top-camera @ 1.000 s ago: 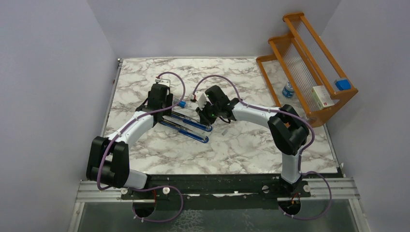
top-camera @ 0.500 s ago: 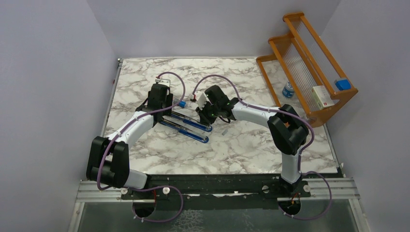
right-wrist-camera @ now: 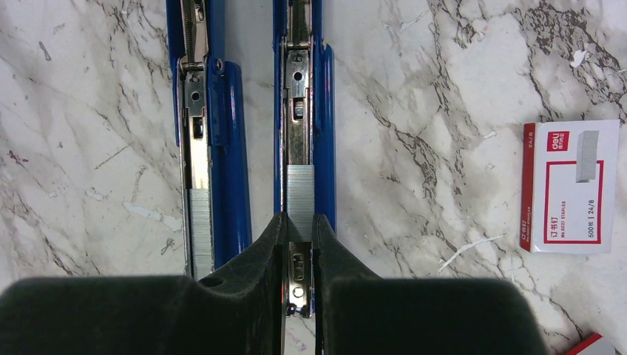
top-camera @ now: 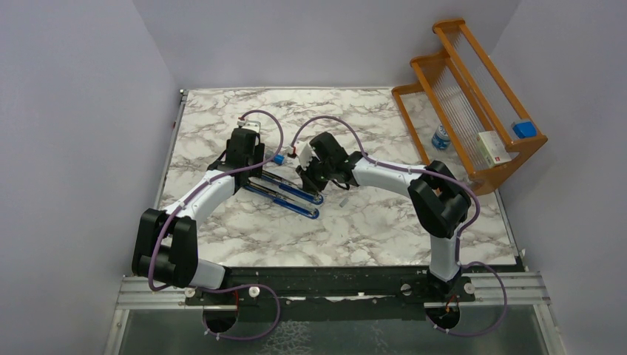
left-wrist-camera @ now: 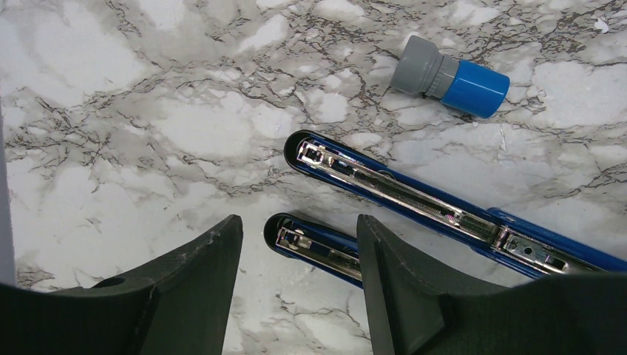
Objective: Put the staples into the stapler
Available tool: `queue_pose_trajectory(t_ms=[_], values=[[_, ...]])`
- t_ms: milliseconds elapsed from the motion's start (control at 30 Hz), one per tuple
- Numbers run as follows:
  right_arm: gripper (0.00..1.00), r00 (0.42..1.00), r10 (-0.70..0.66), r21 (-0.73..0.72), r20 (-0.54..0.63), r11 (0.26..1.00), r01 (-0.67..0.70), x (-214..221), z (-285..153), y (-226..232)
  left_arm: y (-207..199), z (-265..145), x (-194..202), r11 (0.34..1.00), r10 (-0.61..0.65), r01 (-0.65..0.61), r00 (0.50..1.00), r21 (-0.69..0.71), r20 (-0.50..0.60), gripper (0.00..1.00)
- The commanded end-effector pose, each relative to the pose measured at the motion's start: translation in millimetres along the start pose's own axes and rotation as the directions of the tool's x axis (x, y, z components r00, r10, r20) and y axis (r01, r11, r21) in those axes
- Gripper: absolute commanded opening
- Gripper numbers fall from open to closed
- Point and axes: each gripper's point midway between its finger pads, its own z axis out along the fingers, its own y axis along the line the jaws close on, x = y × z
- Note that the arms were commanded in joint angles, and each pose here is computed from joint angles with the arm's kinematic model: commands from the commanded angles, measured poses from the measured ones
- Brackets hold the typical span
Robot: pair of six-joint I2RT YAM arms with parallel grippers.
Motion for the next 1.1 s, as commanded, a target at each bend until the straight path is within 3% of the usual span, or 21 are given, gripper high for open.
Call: queue_pose_trajectory(t_ms=[0, 400, 1067], values=[[0.01, 0.998, -0.026, 0.035, 0.065, 0.999, 0.023, -28, -9, -4, 3, -6, -20, 1.0, -0.003, 0.003, 0.998, -0.008, 0.055, 0.61], [0.01, 0.995, -0.03, 0.035, 0.092, 0.999, 0.027, -34, -14, 0, 3, -6, -20, 1.0, -0.004, 0.004, 0.998, -0.007, 0.055, 0.61], [0.01, 1.0, -0.019, 0.038, 0.012, 0.999, 0.018, -9, -2, -2, 3, -7, -20, 1.0, -0.003, 0.003, 0.998, -0.006, 0.056, 0.61]])
